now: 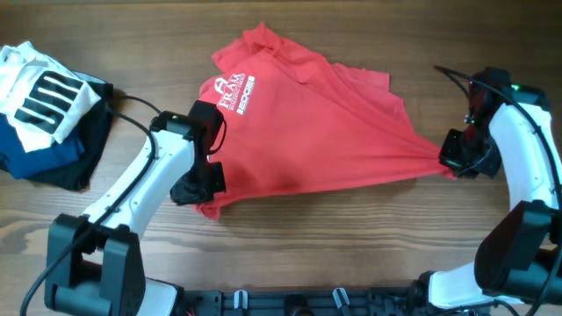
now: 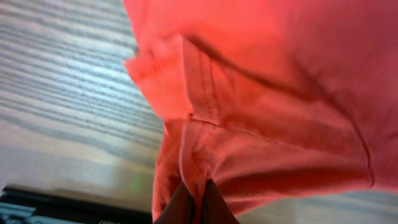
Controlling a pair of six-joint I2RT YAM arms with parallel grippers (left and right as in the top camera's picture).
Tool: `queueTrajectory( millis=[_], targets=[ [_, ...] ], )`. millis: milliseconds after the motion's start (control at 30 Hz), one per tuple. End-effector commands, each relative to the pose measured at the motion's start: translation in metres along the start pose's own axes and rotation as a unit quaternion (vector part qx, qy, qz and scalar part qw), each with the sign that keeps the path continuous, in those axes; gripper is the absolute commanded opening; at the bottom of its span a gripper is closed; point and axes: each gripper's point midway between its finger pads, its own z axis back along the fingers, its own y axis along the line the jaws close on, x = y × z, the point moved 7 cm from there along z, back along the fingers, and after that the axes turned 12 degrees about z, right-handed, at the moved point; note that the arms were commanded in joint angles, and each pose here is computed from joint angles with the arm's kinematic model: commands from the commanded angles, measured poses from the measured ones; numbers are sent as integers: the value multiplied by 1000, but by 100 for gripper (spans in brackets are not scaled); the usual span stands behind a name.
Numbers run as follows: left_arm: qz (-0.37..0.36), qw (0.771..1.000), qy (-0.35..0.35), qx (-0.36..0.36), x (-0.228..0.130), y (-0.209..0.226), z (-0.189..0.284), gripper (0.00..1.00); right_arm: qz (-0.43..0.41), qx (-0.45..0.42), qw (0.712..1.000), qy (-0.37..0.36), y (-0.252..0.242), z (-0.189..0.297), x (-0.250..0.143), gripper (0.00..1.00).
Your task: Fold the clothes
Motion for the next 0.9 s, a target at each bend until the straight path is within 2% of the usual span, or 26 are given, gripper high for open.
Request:
queueTrajectory(
  millis=[0, 33, 67, 167, 233, 267, 333, 367, 533, 633, 700, 867],
  targets=[
    [22, 1000, -17, -13, -1, 0, 6, 12, -21, 18, 1000, -11, -16, 1, 1, 4],
    [21, 1000, -10, -20, -2, -1, 6, 23, -32, 16, 999, -9, -23, 0, 1, 4],
    [21, 999, 2, -28, -5, -3, 6, 29, -41, 17, 999, -8, -28, 0, 1, 4],
    [20, 999, 18, -43, -10, -4, 8, 32, -85, 3, 996, -3, -49, -4, -2, 4],
    [19, 998, -3, -54, -7, -5, 13, 32, -131, -5, 991, 3, -67, -7, -5, 4],
    [19, 998, -18, -65, -4, -7, 16, 36, -142, 1, 990, 5, -72, -8, -6, 4],
    [20, 994, -48, -93, 5, -14, 20, 82, -144, 18, 989, 5, -72, -8, -7, 4],
    [20, 992, -65, -108, 11, -18, 22, 85, -142, 21, 990, 4, -70, -8, -6, 4],
    [16, 975, -139, -173, 41, -44, 29, 89, -96, 49, 994, -12, -52, -5, 1, 4],
    [13, 969, -152, -193, 51, -54, 27, 88, -85, 49, 995, -14, -46, -4, 2, 4],
    [11, 971, -138, -193, 51, -57, 21, 86, -85, 49, 995, -14, -46, -4, 2, 4],
    [9, 986, -36, -164, 25, -47, 5, 85, -84, 49, 995, -16, -46, -4, 3, 4]
  ],
)
